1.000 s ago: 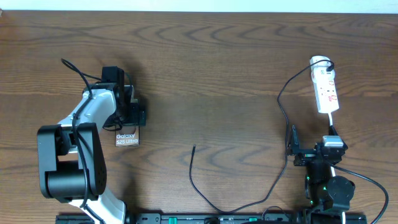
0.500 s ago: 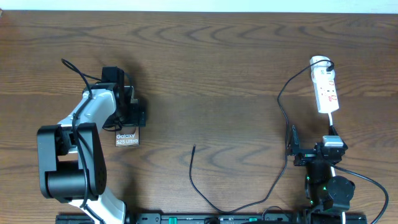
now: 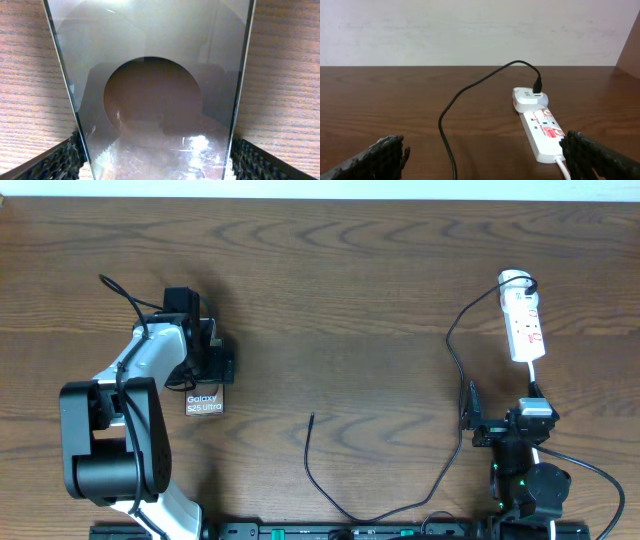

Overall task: Plug charger to phone and switch on socket
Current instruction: 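Lower the left gripper around the phone and close on it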

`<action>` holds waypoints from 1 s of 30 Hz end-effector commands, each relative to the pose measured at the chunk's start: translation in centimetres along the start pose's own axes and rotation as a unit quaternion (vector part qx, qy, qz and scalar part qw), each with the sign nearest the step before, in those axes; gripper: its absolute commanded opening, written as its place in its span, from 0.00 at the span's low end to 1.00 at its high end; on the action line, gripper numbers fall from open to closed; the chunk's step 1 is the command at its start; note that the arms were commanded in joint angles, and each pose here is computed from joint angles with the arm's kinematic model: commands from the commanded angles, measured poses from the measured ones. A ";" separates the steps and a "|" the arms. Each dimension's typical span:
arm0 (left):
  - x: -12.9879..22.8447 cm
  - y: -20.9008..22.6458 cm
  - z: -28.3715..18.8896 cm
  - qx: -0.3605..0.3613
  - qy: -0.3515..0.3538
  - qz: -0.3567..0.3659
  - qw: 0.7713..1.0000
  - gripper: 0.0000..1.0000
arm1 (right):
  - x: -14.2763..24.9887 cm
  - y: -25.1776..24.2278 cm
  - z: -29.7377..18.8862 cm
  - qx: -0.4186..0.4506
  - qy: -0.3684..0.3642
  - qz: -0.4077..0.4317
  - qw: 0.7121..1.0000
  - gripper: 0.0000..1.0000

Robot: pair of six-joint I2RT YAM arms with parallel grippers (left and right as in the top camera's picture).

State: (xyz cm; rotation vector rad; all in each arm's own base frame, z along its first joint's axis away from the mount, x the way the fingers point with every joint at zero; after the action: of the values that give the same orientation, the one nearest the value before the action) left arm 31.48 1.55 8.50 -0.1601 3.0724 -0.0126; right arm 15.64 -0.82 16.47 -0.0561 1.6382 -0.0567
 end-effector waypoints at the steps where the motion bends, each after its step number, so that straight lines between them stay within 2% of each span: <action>1: 1.7 0.2 1.4 0.000 0.040 0.003 0.999 0.92 | 0.0 0.1 0.0 -0.002 -0.001 -0.004 1.000 0.99; 6: 1.7 0.2 1.4 0.000 0.040 0.003 0.999 0.91 | 0.0 0.1 0.0 -0.002 -0.001 -0.004 1.000 0.99; 10: 1.7 0.2 1.4 0.000 0.040 0.003 0.999 0.86 | 0.0 0.1 0.0 -0.002 -0.001 -0.004 1.000 0.99; 30: 1.7 0.2 1.4 0.000 0.040 0.003 0.999 0.85 | 0.0 0.1 0.0 -0.002 -0.001 -0.004 1.000 0.99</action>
State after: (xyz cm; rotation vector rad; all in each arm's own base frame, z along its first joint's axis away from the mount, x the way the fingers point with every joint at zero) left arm 31.45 1.57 8.50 -0.1568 3.0745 -0.0101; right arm 15.64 -0.82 16.47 -0.0561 1.6386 -0.0567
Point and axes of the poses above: each gripper's point midway between its finger pads, its own z axis out along the fingers, its own y axis along the line the jaws close on, x = y × z, the point moved 9 cm from there along -z, back along the fingers, and after that the axes turned 4 degrees about -z, right-handed, at the moved point
